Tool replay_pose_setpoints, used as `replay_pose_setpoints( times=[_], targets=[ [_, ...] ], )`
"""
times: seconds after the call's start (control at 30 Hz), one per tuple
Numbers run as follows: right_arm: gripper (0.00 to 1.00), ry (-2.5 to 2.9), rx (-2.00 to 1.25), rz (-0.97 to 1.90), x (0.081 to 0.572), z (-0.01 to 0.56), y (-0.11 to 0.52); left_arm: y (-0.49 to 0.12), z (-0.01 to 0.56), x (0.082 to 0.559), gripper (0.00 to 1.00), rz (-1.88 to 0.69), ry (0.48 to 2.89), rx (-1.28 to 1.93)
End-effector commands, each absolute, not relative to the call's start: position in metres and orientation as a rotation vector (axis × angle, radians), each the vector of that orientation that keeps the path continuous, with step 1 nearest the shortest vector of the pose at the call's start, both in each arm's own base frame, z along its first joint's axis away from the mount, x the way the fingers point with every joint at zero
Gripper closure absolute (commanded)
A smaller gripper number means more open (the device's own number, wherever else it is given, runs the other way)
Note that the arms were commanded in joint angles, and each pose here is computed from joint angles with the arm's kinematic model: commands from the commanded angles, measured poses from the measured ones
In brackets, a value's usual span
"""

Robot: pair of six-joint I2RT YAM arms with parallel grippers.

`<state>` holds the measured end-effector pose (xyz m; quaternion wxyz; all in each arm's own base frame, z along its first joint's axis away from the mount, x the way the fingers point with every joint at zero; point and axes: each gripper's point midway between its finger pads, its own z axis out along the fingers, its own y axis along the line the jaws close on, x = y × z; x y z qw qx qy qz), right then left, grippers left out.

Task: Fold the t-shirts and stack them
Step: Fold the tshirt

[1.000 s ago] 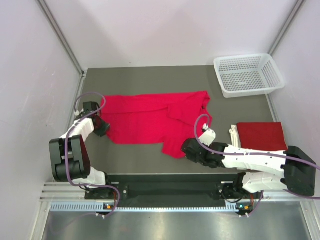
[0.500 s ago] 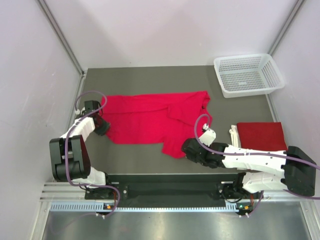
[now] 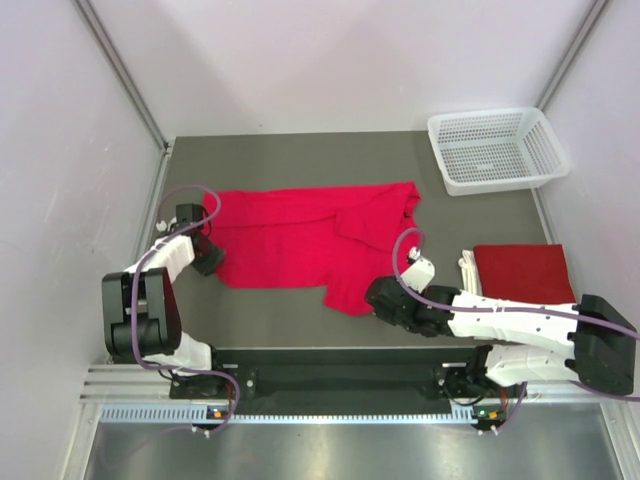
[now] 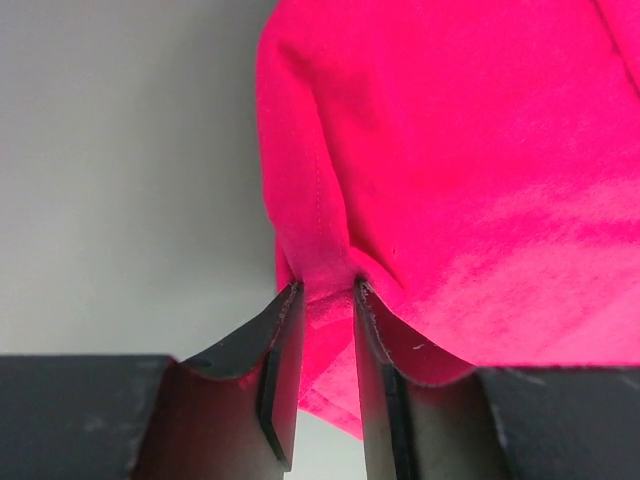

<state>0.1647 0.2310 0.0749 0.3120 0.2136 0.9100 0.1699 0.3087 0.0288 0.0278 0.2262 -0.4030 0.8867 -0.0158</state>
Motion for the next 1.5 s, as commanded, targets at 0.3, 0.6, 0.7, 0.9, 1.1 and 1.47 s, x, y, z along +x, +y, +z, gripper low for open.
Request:
replay_pose_setpoints(
  times=[0.3, 0.6, 0.7, 0.9, 1.1, 1.47],
  targets=[
    [1.0, 2.357, 0.576, 0.439, 0.172, 0.082, 0.226, 0.035, 0.02, 0.309, 0.81, 0.021, 2.434, -1.125],
    [1.0, 2.354, 0.575, 0.423, 0.173, 0.082, 0.222, 0.051, 0.048, 0.31, 1.0, 0.14, 2.406, -1.125],
    [1.0, 2.359, 0.574, 0.426, 0.173, 0.082, 0.223, 0.056, 0.054, 0.308, 1.0, 0.191, 2.414, -1.114],
    [1.0, 2.361, 0.574, 0.417, 0.171, 0.081, 0.218, 0.074, 0.063, 0.29, 1.0, 0.356, 2.44, -1.076],
    [1.0, 2.352, 0.583, 0.387, 0.17, 0.085, 0.207, 0.081, 0.062, 0.265, 1.0, 0.459, 2.474, -1.057],
    [1.0, 2.34, 0.619, 0.405, 0.164, 0.09, 0.194, 0.098, 0.069, 0.247, 0.99, 0.597, 2.48, -1.126]
  ],
)
